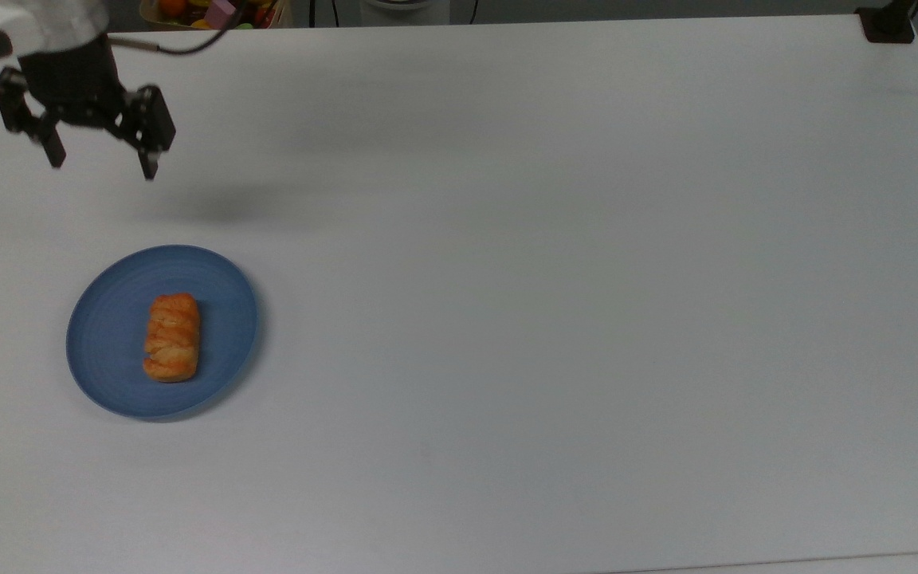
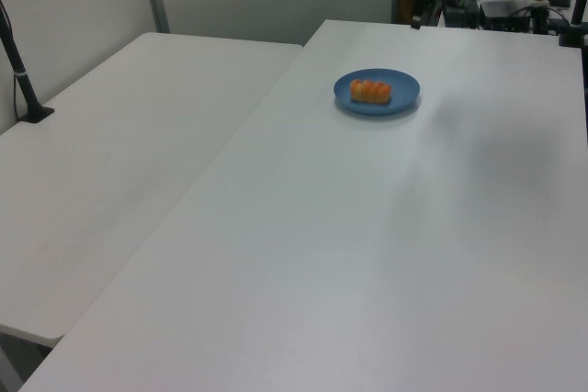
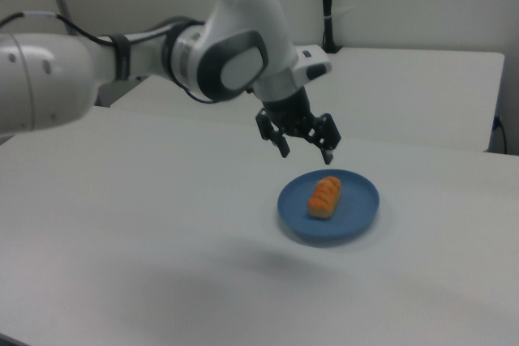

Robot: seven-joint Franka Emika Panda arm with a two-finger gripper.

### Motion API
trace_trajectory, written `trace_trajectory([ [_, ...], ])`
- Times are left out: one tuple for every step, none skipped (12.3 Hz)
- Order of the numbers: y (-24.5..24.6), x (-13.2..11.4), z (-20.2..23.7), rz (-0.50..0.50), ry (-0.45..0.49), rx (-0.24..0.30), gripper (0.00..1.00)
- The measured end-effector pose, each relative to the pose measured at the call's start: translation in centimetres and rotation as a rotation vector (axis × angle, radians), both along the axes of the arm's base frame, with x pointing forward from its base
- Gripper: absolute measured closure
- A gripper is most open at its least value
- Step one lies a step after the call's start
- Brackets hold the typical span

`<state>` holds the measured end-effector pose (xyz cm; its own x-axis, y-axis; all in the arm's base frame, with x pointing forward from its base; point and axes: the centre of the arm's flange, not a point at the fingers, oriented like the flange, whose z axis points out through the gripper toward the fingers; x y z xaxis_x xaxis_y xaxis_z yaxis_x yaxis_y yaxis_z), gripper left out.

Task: Put the bread on the table
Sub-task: 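Move the open gripper down over the bread roll on the blue plate, then close the gripper on the orange bread roll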

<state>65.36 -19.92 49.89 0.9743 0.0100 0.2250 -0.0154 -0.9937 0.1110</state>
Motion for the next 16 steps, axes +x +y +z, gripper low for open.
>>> trace_trajectory([
  [-0.4, 1.2, -2.0, -0.015, -0.04, 0.013, 0.0],
  [-0.8, 2.1, -3.9, -0.031, -0.07, 0.024, 0.0],
  [-0.9, 2.7, -5.3, -0.037, -0.085, 0.027, 0.0],
  [-0.6, 3.6, -7.3, -0.037, -0.099, 0.025, 0.0],
  [0.0, 4.4, -9.2, -0.039, -0.108, 0.025, 0.0],
  [0.5, 4.9, -10.3, -0.045, -0.119, 0.026, 0.0],
  [1.3, 5.6, -12.0, -0.054, -0.138, 0.027, 0.0],
  [1.9, 6.2, -13.7, -0.066, -0.153, 0.029, 0.0],
  [2.4, 6.7, -15.3, -0.08, -0.167, 0.032, 0.0],
  [2.7, 7.0, -16.2, -0.09, -0.178, 0.034, 0.0],
  [3.2, 7.4, -17.5, -0.104, -0.194, 0.038, 0.0],
  [3.5, 7.7, -18.2, -0.112, -0.207, 0.041, 0.0],
  [3.7, 7.9, -18.6, -0.12, -0.218, 0.043, 0.01],
  [3.6, 7.9, -18.7, -0.122, -0.222, 0.042, 0.01],
  [3.6, 8.0, -18.7, -0.126, -0.226, 0.042, 0.05],
  [3.5, 8.0, -18.6, -0.127, -0.227, 0.042, 0.07],
])
